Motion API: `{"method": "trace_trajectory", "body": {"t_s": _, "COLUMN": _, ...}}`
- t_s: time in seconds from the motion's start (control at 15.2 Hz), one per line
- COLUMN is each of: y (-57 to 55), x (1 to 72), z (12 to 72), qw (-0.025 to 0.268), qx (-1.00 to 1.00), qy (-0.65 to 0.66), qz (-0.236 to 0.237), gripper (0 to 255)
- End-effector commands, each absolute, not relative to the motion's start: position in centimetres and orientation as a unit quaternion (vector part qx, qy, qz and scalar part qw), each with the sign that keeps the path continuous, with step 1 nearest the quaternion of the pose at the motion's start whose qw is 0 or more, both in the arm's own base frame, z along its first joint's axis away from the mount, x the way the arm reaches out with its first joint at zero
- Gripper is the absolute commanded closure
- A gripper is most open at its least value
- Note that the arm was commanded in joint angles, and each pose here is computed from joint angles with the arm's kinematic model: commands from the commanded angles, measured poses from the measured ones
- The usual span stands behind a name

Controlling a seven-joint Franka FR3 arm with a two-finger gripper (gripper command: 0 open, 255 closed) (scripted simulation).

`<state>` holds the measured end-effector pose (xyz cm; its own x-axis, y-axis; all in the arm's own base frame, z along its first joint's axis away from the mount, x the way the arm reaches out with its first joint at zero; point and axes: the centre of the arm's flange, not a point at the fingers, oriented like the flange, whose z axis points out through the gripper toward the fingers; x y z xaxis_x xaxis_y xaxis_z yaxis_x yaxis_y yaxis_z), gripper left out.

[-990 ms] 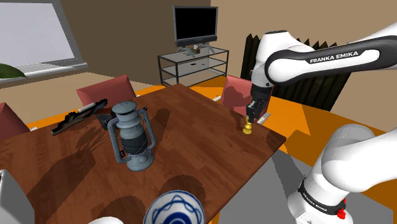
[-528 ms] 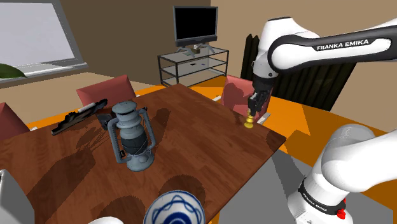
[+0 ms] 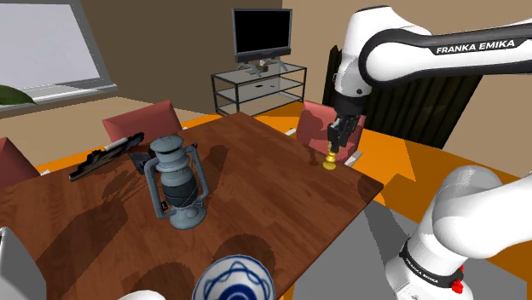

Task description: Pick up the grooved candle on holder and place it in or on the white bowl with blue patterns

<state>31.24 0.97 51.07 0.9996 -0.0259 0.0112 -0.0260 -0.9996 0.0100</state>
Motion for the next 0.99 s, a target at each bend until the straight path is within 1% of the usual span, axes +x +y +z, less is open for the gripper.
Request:
{"method": "trace_trajectory", "body": {"t_s": 0.0, "y": 3.6, "x": 30.7, "z": 51.1, "qw": 0.005, "qx": 1.000, "qy": -0.013, "qz": 0.005, "gripper": 255}}
{"method": "trace_trajectory", "body": {"t_s": 0.92, "y": 21.9, "x": 28.6, "z": 52.2, "qw": 0.005, "qx": 1.000, "qy": -0.013, "qz": 0.005, "gripper": 255}}
